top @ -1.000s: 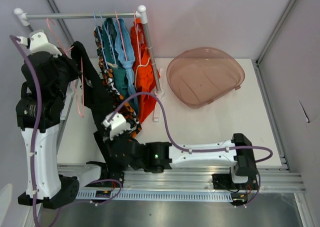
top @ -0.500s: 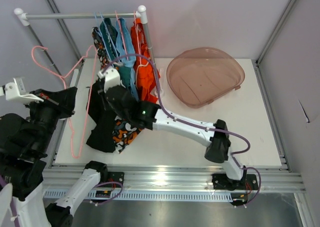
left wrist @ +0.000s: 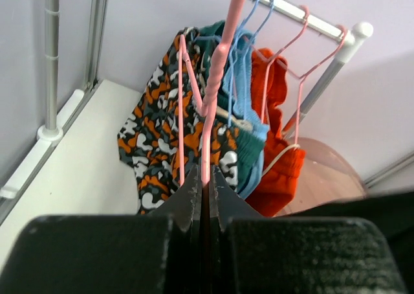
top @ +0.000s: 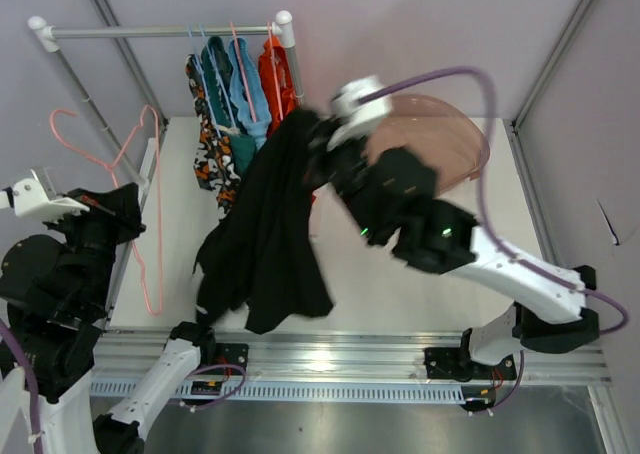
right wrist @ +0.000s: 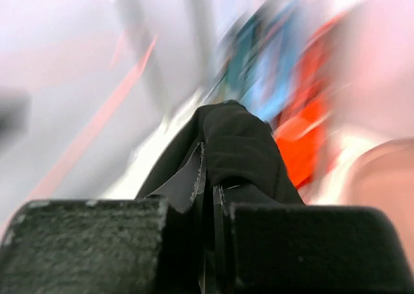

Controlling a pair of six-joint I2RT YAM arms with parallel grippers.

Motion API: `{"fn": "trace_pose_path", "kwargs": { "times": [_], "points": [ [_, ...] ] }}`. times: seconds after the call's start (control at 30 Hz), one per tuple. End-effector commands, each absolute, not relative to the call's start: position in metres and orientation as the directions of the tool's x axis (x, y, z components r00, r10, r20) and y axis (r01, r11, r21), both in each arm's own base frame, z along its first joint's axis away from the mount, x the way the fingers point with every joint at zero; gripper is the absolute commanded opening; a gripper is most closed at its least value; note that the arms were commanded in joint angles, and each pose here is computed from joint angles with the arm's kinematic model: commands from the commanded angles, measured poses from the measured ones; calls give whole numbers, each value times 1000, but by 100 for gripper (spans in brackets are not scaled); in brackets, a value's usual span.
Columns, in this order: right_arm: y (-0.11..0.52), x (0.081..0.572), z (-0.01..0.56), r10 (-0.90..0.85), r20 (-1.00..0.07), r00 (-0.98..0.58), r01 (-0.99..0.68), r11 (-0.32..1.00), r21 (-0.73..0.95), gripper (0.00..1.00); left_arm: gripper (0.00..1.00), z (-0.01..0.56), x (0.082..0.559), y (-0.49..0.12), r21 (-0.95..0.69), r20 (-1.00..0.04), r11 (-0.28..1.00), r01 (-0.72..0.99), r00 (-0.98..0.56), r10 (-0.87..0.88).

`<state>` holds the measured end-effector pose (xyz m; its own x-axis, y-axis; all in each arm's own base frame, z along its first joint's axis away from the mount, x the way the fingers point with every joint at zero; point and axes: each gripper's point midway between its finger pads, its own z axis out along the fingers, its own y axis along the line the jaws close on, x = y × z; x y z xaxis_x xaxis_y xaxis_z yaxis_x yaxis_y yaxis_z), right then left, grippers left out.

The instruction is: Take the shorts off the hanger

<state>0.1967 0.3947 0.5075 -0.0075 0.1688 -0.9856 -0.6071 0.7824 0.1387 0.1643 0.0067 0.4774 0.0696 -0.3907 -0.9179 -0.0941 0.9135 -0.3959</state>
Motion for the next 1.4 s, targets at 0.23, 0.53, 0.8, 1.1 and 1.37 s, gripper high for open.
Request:
{"fn": "trace_pose_path", "kwargs": {
  "times": [0.23,0.53,0.8,1.1,1.37],
  "points": [
    [233,348,642,282,-890,357,-244,948,202,0,0,421,168,0,-400,-917,914,-73,37,-398],
    [175,413,695,280,-771,572,-155,960,233,0,0,377,175,-5,-379,-924,922,-82,-25,-382],
    [127,450,674,257,-772,581,-53,959,280,0,0,369,179,-8,-367,-927,927,-72,-46,-371],
    [112,494,572,215,-860,463,67,959,276,0,0,372,180,-8,-364,-928,928,-76,-56,-369],
    [65,488,571,163,-841,515,251,910,330,0,0,368,181,-10,-371,-923,925,-79,-76,-377]
  ]
}}
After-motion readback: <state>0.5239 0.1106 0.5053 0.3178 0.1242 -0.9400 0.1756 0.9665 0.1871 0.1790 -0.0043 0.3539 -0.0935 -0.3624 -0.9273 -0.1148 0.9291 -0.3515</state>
